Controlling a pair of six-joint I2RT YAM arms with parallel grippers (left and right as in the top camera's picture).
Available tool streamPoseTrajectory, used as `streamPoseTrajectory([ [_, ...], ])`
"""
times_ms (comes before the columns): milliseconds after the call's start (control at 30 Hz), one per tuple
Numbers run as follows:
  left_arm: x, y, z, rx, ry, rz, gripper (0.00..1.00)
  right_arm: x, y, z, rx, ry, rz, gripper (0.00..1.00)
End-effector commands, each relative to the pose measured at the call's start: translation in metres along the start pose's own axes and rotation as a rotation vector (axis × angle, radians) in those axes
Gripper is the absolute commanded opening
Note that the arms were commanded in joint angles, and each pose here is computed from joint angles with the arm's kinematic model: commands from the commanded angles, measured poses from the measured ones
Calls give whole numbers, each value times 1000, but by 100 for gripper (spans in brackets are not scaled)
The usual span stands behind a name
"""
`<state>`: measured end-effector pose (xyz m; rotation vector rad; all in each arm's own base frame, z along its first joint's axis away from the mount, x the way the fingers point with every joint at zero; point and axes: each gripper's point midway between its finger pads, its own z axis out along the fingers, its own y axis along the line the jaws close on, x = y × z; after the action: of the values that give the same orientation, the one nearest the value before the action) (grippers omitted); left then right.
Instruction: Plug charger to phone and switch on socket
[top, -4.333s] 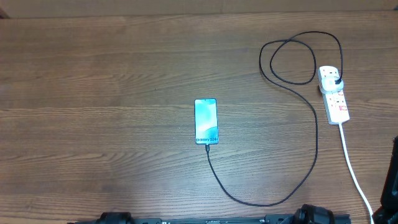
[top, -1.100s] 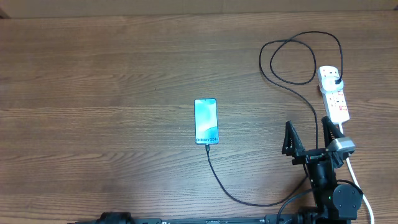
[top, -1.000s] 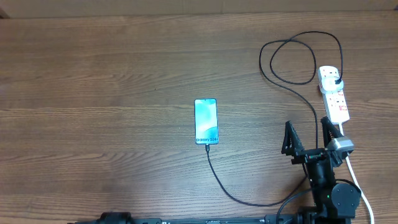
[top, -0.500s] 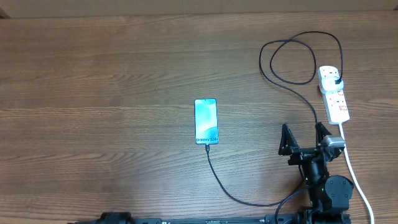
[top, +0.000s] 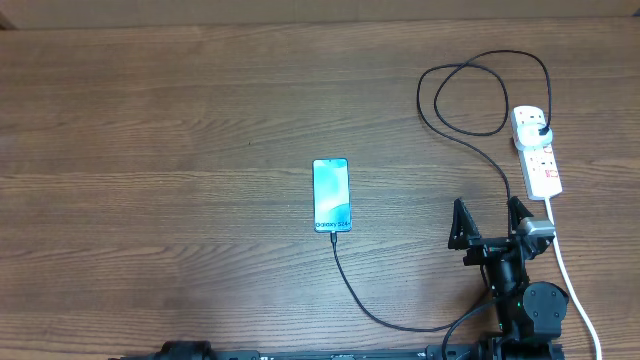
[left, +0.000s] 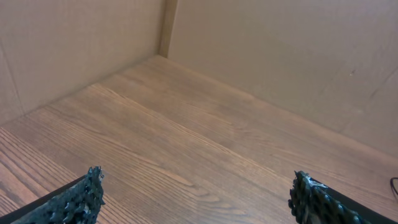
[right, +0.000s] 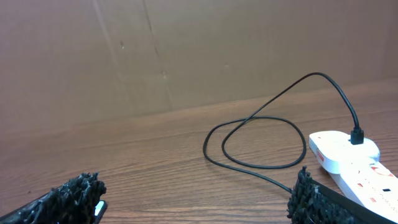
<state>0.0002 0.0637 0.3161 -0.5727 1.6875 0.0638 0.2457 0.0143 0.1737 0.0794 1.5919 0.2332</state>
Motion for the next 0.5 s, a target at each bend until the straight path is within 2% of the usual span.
streamPoseTrajectory([
  [0,-2,3,-3,-17,-21,-26,100,3,-2,1,10,2,-1,100],
  [400,-2,3,-3,-17,-21,-25,99,3,-2,1,10,2,-1,100],
  [467,-1,10,-3,-59,-24,15,100,3,-2,1,10,2,-1,100],
])
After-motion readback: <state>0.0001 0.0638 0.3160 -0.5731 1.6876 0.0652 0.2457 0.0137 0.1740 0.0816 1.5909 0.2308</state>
